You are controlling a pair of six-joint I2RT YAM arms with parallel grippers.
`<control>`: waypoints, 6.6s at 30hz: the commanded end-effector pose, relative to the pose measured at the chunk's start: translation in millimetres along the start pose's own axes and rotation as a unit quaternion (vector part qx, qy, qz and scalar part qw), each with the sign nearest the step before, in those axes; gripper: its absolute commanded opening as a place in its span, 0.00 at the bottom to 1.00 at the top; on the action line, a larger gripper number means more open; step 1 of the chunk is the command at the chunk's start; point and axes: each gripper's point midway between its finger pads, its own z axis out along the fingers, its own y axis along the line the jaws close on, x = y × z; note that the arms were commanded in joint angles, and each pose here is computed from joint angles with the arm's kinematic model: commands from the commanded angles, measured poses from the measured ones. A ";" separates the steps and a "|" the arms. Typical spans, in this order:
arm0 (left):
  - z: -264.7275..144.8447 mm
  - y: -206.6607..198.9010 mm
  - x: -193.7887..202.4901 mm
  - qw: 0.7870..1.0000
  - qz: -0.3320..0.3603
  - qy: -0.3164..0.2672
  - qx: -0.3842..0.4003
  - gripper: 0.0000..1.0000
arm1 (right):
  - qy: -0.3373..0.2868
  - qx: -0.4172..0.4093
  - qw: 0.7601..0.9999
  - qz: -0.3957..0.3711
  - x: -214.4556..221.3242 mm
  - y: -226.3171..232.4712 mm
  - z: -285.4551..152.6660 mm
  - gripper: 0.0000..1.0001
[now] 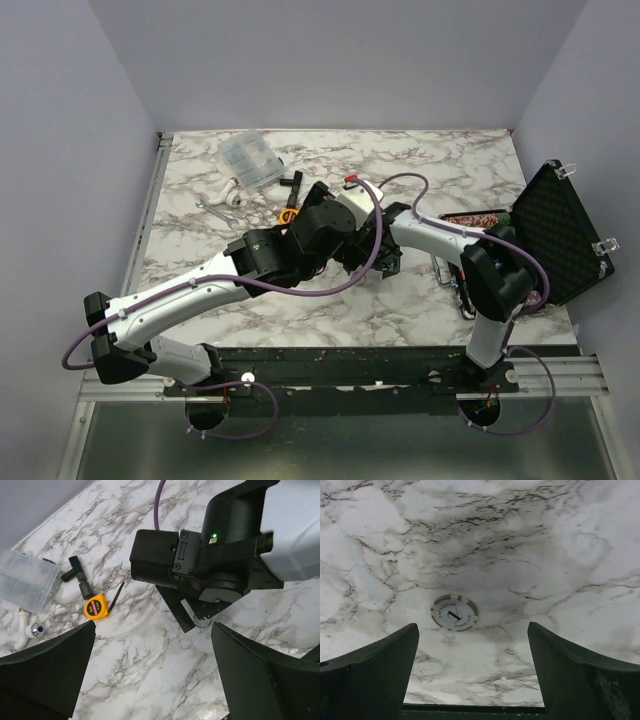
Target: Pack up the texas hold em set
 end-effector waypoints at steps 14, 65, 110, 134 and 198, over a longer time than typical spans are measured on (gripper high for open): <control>-7.1 24.0 -6.8 0.998 -0.014 -0.008 -0.054 0.98 | 0.077 0.052 0.996 0.002 34.1 25.5 35.5 0.72; -5.3 20.7 -5.3 0.999 -0.010 -0.010 -0.046 0.99 | -0.003 0.048 0.998 0.045 16.5 3.5 24.2 0.01; 64.8 -22.2 37.2 0.965 -0.221 0.074 0.122 0.58 | -0.053 -0.468 0.834 0.288 -49.1 39.2 -155.4 0.01; 104.8 -5.7 46.3 0.962 -0.245 0.101 0.069 0.30 | -0.050 -0.509 0.810 0.287 -66.0 54.6 -163.2 0.01; -66.6 -105.6 -27.4 0.854 -0.086 -0.038 0.512 0.00 | -0.234 -0.625 0.705 -0.242 60.7 15.5 -317.5 0.30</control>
